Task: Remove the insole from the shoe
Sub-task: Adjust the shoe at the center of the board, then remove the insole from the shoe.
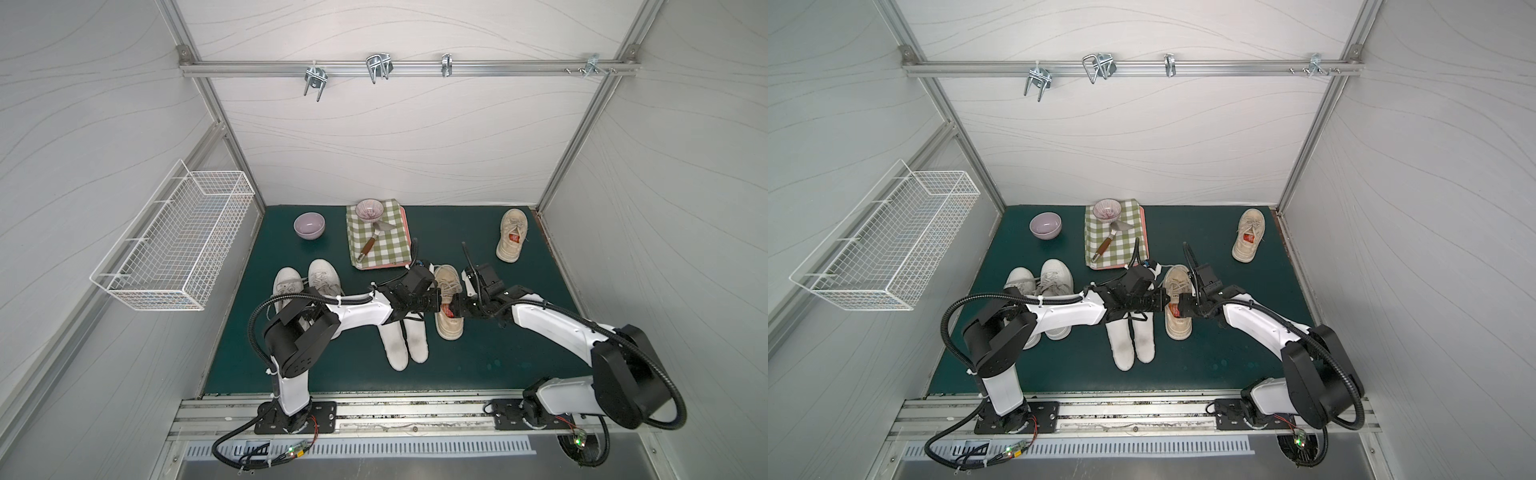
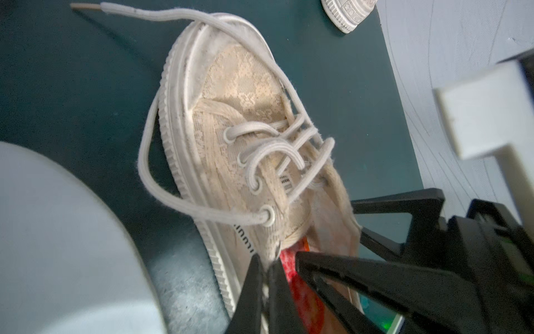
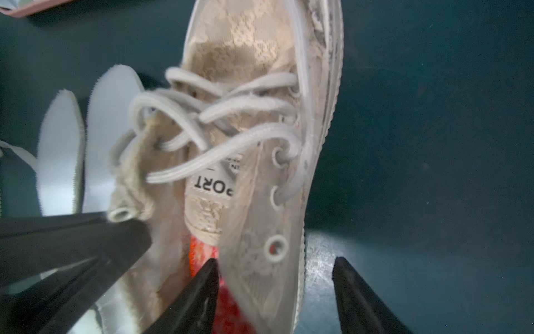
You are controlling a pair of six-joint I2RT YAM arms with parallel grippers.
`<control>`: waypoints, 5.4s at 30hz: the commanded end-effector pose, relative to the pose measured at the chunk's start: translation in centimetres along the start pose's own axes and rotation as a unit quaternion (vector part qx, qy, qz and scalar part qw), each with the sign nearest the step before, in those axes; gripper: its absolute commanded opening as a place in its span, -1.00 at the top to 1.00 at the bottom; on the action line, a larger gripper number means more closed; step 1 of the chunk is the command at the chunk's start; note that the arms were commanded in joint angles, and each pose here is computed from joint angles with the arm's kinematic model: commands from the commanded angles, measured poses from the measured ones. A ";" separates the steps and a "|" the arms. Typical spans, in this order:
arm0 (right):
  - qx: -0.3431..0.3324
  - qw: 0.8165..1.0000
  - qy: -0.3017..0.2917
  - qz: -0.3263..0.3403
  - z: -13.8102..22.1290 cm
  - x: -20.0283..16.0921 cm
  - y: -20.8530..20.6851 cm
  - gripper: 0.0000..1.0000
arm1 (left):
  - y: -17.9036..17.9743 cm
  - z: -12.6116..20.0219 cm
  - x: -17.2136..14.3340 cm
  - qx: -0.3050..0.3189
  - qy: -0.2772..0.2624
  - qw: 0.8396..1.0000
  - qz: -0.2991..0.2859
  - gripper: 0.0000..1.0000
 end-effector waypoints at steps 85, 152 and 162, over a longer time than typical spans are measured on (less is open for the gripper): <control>-0.081 0.995 0.050 -0.028 -1.6 -0.7 -0.9 -0.23 | -1.7 -2.1 3.4 -0.039 -0.040 0.998 -0.022 0.82; 0.176 0.963 -0.201 0.046 9.5 0.7 4.4 1.00 | 1.7 -3.5 4.3 0.075 -0.040 0.996 -0.016 1.00; 0.157 0.945 -0.282 0.056 12.8 -0.9 3.3 1.00 | 0.9 -4.3 5.1 0.069 -0.036 0.997 -0.016 1.00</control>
Point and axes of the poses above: each gripper's point midway between its finger pads, its own z axis back along the fingers, its own y axis along the line the jaws close on, x = y × z, the point moved 7 cm from there along z, back along the fingers, and after that the axes turned 13 degrees about z, right-handed, at the moved point
